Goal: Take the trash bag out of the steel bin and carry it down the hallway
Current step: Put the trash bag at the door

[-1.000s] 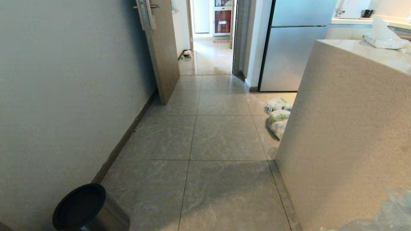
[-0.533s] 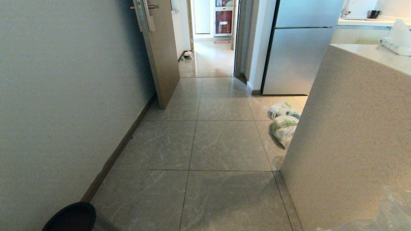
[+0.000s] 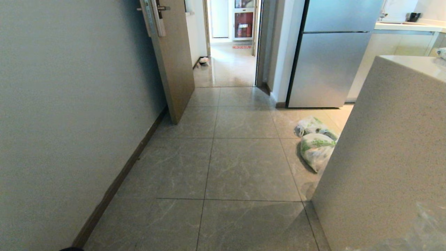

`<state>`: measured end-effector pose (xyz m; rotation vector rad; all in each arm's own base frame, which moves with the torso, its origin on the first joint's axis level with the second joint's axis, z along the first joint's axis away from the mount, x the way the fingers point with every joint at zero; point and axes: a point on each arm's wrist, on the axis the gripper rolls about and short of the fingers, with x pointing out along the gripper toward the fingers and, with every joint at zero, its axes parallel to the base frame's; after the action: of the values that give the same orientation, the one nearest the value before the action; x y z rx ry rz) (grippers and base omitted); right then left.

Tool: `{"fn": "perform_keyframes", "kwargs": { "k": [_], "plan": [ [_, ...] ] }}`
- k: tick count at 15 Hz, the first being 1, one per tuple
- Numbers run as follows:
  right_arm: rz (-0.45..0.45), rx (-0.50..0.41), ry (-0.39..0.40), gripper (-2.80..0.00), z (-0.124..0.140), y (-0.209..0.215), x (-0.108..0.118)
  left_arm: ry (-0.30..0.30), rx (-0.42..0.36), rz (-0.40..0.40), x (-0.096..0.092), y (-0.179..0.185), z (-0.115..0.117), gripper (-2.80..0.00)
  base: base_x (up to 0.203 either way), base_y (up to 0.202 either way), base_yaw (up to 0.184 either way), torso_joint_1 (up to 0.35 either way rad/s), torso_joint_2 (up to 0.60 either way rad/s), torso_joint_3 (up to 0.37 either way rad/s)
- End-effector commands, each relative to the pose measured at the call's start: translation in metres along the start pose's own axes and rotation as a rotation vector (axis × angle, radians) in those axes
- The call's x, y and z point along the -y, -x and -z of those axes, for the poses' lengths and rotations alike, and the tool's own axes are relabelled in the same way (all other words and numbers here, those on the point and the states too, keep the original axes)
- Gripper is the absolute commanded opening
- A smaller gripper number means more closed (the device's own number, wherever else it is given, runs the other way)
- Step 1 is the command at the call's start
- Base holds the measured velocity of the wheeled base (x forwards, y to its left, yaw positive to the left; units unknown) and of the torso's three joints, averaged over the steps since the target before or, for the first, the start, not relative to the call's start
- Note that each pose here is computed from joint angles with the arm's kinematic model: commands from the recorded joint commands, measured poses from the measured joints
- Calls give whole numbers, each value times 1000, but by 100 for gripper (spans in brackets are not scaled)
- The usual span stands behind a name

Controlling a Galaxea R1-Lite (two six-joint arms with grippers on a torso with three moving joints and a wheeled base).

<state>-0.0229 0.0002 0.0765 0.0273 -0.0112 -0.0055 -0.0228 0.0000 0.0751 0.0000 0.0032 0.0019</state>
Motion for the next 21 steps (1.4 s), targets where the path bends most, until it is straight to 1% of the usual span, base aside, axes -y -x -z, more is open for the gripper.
{"fn": "perform_keyframes", "kwargs": {
  "k": [1, 21],
  "plan": [
    [0, 0, 0, -280, 0, 0, 0, 0, 0, -1, 0, 0, 0, -280, 194, 0, 0, 6, 6, 3],
    [1, 0, 0, -280, 0, 0, 0, 0, 0, 0, 0, 0, 0, -280, 191, 0, 1, 2, 3, 2]
  ]
}}
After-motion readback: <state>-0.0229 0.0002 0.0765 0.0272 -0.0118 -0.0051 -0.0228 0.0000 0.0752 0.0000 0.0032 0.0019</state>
